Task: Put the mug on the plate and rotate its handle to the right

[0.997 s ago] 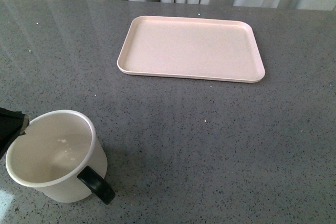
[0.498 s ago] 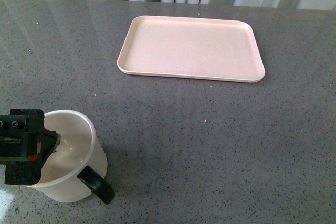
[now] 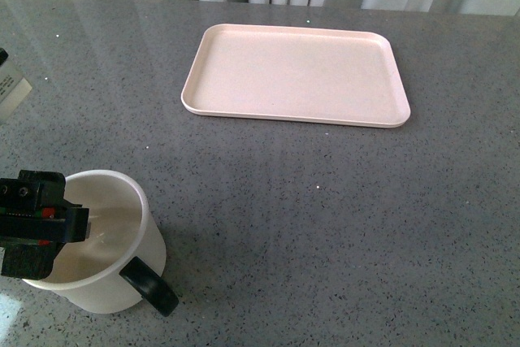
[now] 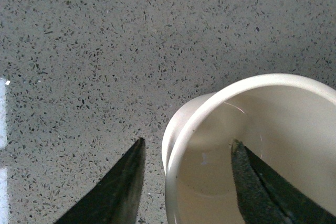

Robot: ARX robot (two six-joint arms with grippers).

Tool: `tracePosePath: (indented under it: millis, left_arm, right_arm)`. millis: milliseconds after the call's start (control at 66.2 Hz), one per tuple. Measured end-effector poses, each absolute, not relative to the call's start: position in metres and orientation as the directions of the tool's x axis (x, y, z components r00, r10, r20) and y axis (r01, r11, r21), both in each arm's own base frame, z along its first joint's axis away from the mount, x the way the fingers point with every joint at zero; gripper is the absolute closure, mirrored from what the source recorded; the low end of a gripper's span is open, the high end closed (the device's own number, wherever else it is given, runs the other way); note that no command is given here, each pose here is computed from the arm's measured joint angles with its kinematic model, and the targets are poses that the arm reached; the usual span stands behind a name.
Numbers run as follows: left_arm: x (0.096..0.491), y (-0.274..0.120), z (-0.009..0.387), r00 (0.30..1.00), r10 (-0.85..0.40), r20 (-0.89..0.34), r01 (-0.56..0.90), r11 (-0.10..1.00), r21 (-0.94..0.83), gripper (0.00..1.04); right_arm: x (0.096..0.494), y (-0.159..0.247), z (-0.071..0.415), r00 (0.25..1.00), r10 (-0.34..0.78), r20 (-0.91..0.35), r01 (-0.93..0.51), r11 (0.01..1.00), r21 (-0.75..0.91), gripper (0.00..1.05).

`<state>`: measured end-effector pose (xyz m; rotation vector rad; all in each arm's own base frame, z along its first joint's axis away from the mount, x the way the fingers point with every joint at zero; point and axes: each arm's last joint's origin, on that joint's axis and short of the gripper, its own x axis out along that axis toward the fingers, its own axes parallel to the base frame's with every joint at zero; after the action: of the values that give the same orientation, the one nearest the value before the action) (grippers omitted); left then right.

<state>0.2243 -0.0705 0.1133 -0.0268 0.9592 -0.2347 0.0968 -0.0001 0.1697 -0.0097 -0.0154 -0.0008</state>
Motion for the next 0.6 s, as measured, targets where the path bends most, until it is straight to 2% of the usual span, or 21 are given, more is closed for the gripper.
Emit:
tracePosePath:
  millis: [272,468,604]
  left_arm:
    - [0.228,-0.075,0.113,0.527,-0.211,-0.824,0.2,0.972,-0.121,1.03]
    - [0.233,-0.079,0.123,0.5,-0.2,-0.842,0.218,0.971,-0.101,1.03]
    - [0.247,-0.085,0.143,0.51,-0.201,-0.836,0.235,0.968,-0.09,1.03]
  right_arm:
    - [0.097,0.0,0.17,1.0,-0.001,0.015,0.001,1.0,-0.01,0.09]
    - [0.097,0.0,0.17,1.0,-0.001,0.015,0.001,1.0,-0.01,0.09]
    - [0.097,0.0,0.17,1.0,-0.001,0.015,0.001,1.0,-0.01,0.09]
